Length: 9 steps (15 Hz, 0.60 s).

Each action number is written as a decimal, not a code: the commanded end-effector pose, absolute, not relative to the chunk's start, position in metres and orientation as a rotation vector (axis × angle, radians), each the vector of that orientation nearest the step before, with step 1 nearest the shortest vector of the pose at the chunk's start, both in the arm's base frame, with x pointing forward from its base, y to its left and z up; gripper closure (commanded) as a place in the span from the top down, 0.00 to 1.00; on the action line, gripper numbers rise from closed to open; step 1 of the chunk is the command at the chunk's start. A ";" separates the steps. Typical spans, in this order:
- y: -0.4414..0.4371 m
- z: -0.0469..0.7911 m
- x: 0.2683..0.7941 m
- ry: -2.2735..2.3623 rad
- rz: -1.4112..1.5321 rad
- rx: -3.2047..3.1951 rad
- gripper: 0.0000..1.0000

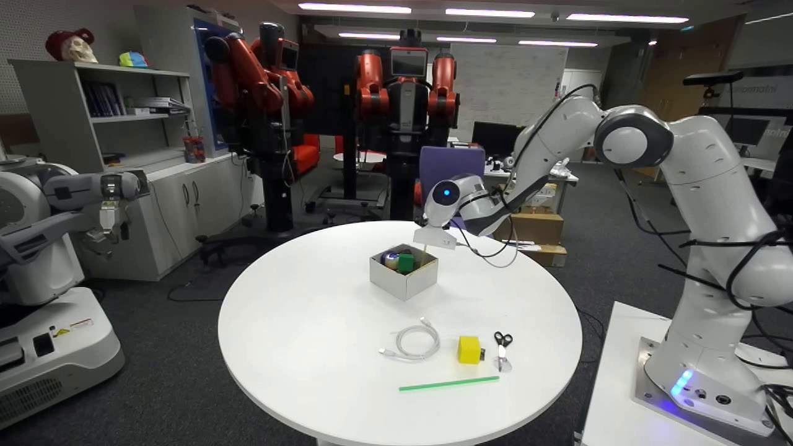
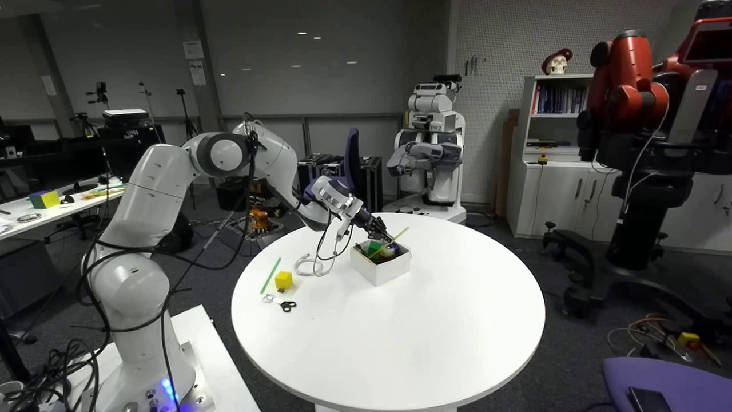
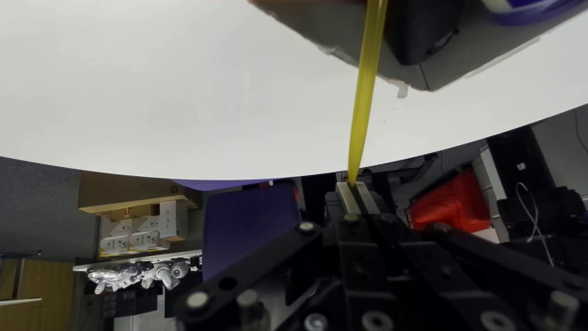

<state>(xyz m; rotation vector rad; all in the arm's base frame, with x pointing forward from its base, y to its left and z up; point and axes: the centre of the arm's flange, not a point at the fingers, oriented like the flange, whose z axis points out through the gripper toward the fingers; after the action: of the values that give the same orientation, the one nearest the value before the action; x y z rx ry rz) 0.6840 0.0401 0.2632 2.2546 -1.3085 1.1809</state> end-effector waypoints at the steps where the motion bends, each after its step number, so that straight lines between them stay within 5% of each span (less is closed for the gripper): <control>1: 0.052 0.262 0.688 -1.278 1.186 2.265 0.02; 8: 0.066 0.249 0.689 -1.263 1.153 2.312 0.07; 9: 0.067 0.247 0.689 -1.265 1.146 2.314 0.32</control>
<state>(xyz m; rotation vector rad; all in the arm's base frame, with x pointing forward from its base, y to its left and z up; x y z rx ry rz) 0.6820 0.0689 0.2456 2.3167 -1.2931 1.1410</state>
